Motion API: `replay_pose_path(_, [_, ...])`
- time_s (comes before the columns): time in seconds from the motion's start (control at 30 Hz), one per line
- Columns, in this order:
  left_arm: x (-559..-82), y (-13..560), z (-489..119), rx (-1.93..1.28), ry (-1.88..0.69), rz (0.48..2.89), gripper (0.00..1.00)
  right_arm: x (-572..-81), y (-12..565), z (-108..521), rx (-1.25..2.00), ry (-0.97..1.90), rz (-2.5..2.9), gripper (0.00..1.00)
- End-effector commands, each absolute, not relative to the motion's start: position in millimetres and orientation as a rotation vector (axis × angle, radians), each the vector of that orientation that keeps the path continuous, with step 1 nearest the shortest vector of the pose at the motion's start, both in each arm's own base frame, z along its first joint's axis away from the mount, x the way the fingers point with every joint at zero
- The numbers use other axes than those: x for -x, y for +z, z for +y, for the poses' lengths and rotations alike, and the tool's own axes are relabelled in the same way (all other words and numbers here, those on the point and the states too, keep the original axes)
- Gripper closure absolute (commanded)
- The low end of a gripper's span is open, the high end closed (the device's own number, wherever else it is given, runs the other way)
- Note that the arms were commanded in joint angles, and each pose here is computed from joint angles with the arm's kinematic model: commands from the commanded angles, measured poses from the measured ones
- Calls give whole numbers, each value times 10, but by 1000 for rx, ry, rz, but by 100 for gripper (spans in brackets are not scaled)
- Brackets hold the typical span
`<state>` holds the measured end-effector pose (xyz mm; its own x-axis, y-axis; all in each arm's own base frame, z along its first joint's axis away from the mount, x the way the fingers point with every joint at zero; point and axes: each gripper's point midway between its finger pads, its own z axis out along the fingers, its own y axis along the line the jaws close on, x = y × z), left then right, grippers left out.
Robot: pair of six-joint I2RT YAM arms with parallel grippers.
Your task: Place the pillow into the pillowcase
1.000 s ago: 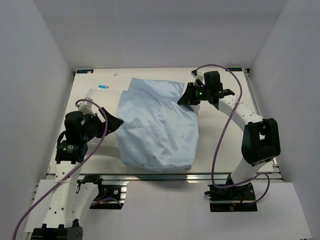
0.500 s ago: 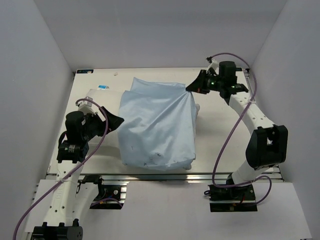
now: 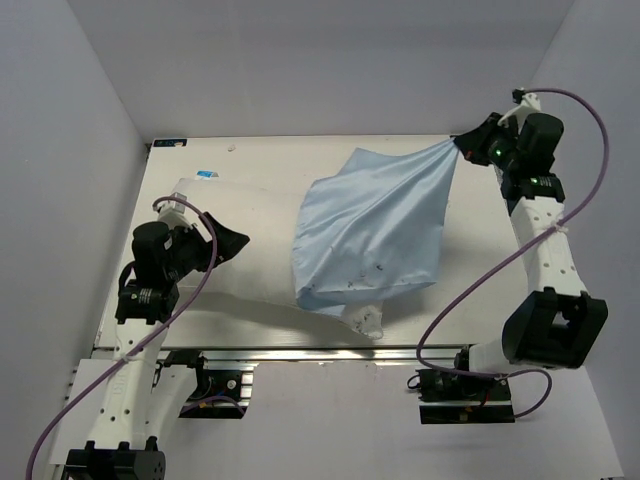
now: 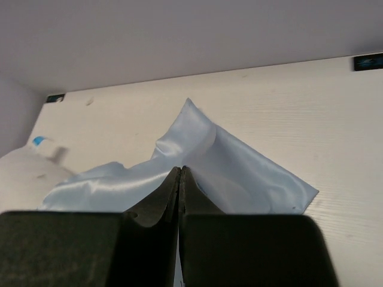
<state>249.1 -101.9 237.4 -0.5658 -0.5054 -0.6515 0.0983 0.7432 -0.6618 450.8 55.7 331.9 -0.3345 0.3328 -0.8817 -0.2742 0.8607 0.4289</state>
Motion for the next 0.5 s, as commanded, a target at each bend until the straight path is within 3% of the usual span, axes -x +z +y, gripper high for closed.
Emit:
replay_pose_path(0.0, [-2467,2354,-1058,288,-854,2013,12,-4411,3579,240,-32,439,1699,100])
replay_pose_path(0.3, [-2421,2311,-1071,281,-864,2019,12,-4119,3075,-623,-195,136,1766,100])
replay_pose_path(0.47, [-2423,2339,-1109,259,-889,2014,12,-4050,2936,-643,-126,133,1802,100])
